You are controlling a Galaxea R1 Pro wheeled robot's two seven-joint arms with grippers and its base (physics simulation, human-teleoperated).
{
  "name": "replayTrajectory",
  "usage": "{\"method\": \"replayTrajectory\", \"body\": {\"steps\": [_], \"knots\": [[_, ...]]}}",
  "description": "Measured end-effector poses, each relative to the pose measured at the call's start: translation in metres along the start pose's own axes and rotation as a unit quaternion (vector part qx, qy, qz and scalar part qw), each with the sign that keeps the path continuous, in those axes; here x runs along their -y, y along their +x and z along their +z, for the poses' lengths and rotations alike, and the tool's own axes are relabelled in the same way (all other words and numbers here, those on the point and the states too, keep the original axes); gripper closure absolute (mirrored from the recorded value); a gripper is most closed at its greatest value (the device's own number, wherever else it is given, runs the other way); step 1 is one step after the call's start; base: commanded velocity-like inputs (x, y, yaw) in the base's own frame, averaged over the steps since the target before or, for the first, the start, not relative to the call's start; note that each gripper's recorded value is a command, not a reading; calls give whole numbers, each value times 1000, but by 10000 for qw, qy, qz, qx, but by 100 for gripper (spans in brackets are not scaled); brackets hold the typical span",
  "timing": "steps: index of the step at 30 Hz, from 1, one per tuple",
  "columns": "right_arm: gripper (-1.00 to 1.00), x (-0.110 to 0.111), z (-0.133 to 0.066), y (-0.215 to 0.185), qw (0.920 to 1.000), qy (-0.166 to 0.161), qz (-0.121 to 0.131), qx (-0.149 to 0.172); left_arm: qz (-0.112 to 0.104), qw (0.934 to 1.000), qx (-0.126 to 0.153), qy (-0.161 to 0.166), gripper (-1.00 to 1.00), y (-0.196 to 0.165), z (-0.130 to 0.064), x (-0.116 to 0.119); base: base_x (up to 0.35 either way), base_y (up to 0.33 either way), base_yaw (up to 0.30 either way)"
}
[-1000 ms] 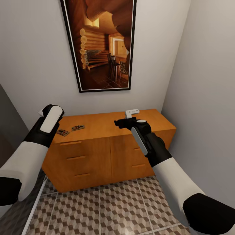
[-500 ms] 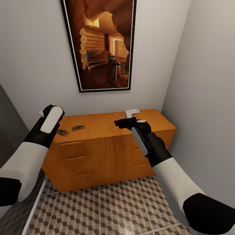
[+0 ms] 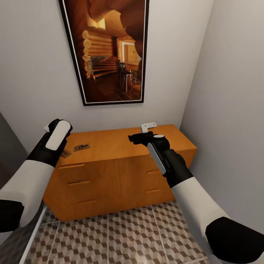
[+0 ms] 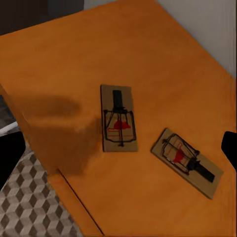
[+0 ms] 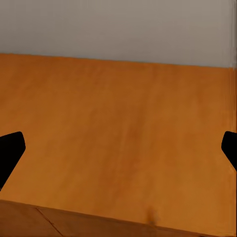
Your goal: Take the four mousetraps from the cabinet in the bathroom and place them on the bathroom floor. Make sure all four end up on the same floor surface, and ensure that at least two of them are either under or directly next to the same bathroom sink.
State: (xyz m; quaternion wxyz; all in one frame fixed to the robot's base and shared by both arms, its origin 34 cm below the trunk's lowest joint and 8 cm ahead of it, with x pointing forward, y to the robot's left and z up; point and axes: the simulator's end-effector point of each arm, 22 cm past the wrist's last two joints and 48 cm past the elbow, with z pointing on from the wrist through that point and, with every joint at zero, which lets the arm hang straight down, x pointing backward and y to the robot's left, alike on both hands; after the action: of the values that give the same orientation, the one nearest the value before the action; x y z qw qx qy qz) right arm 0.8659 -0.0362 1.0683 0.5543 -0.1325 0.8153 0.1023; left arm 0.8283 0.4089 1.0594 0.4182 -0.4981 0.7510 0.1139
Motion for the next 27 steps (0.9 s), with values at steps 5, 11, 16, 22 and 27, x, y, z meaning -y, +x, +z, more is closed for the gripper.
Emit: {"method": "replayTrajectory", "body": {"steps": [5, 11, 16, 22, 27], "knots": [[-100, -1, 0, 0, 10000, -3, -2, 1, 21, 10000, -4, -16, -100, 1, 0, 0, 257, -145, 0], [-100, 0, 0, 0, 10000, -3, 0, 0, 44, 10000, -3, -29, -100, 3, -1, 0, 189, -54, 0], [-100, 0, 0, 0, 10000, -4, 0, -1, 61, 10000, -4, -42, -100, 4, 0, -1, 50, -13, 0], [-100, -1, 0, 0, 10000, -5, -2, -2, 68, 10000, -5, -48, -100, 5, 0, -1, 14, -4, 0], [-100, -1, 0, 0, 10000, -5, -3, -2, 76, 10000, 0, -50, -100, 5, 0, -1, 4, -1, 0]]}}
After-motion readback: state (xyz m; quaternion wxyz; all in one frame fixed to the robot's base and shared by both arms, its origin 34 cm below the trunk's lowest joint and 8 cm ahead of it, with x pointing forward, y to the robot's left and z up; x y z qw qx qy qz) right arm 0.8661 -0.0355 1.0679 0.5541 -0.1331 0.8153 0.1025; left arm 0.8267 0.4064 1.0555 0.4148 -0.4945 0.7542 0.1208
